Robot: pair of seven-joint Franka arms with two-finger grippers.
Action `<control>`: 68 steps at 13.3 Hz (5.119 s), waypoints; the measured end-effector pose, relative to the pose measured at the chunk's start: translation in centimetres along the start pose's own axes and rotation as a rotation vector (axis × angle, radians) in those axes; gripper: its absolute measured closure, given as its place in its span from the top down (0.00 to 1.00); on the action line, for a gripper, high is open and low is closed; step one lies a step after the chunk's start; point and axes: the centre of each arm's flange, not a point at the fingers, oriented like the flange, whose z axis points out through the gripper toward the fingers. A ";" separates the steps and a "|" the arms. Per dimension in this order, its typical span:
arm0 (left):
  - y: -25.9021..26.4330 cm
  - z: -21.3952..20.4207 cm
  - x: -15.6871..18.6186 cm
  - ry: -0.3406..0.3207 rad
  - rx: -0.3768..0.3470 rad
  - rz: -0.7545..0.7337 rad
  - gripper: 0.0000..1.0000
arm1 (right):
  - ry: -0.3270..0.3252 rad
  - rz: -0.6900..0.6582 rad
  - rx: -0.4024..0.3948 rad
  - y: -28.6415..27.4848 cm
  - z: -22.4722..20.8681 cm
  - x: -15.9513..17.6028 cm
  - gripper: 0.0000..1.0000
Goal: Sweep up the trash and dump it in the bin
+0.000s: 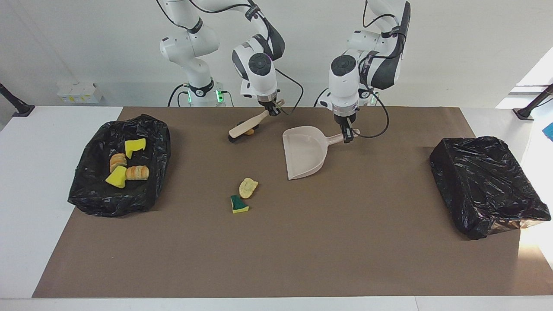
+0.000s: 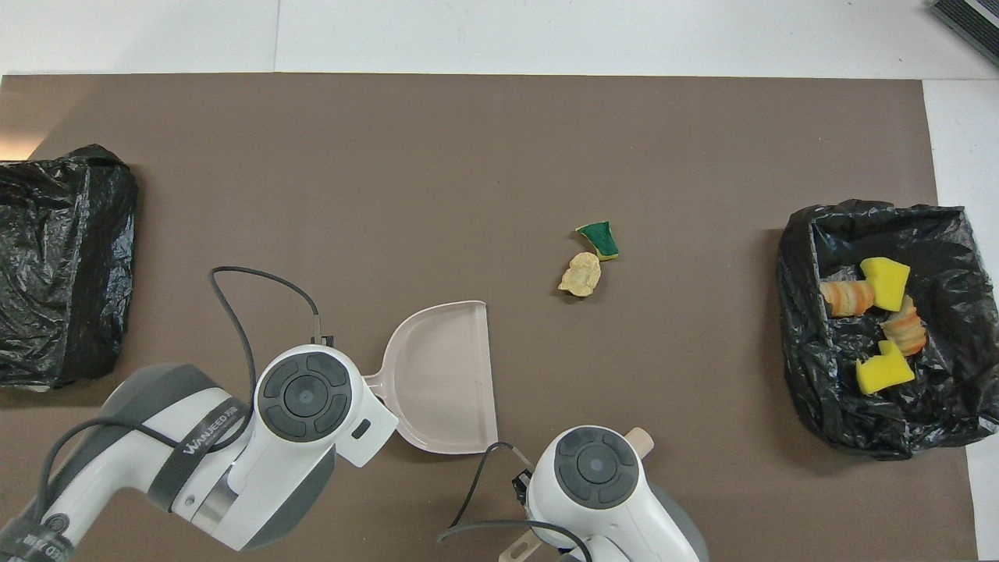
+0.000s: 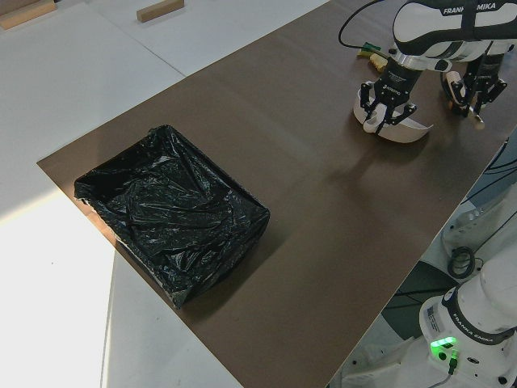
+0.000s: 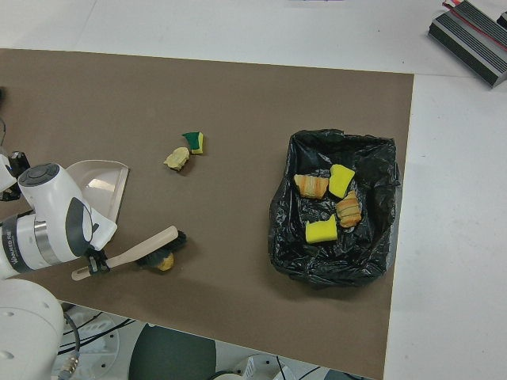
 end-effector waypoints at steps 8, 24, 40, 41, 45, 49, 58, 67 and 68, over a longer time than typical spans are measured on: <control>-0.9 0.3 -1.2 0.016 0.010 -0.031 0.33 | 0.138 -0.183 0.071 -7.9 -9.2 5.2 0.26; -1.0 0.4 -1.2 0.018 0.010 -0.034 0.33 | 0.046 0.037 -0.173 3.0 -5.9 0.4 0.26; -2.5 1.6 -1.6 0.089 0.035 -0.085 0.33 | -0.035 0.041 0.155 -4.4 -0.9 5.9 0.26; -2.8 1.8 -1.7 0.097 0.038 -0.092 0.33 | -0.034 0.021 0.171 -5.4 -1.6 7.0 0.26; -3.5 3.1 -1.3 0.160 0.012 -0.144 0.33 | 0.011 -0.029 0.228 -8.1 -4.9 9.3 0.26; -3.8 3.6 -1.7 0.184 -0.017 -0.240 0.33 | 0.011 -0.130 0.216 -8.0 -9.9 12.3 0.26; -4.1 2.7 -0.7 0.160 -0.052 -0.315 0.33 | 0.123 -0.780 0.082 -4.5 -11.8 21.2 0.26; -2.3 2.0 1.9 0.127 -0.082 -0.345 0.33 | 0.246 -1.048 -0.257 -2.7 -9.5 26.8 0.26; -2.3 1.9 1.9 0.126 -0.083 -0.353 0.33 | 0.242 -1.077 -0.264 -2.9 -9.4 26.4 0.26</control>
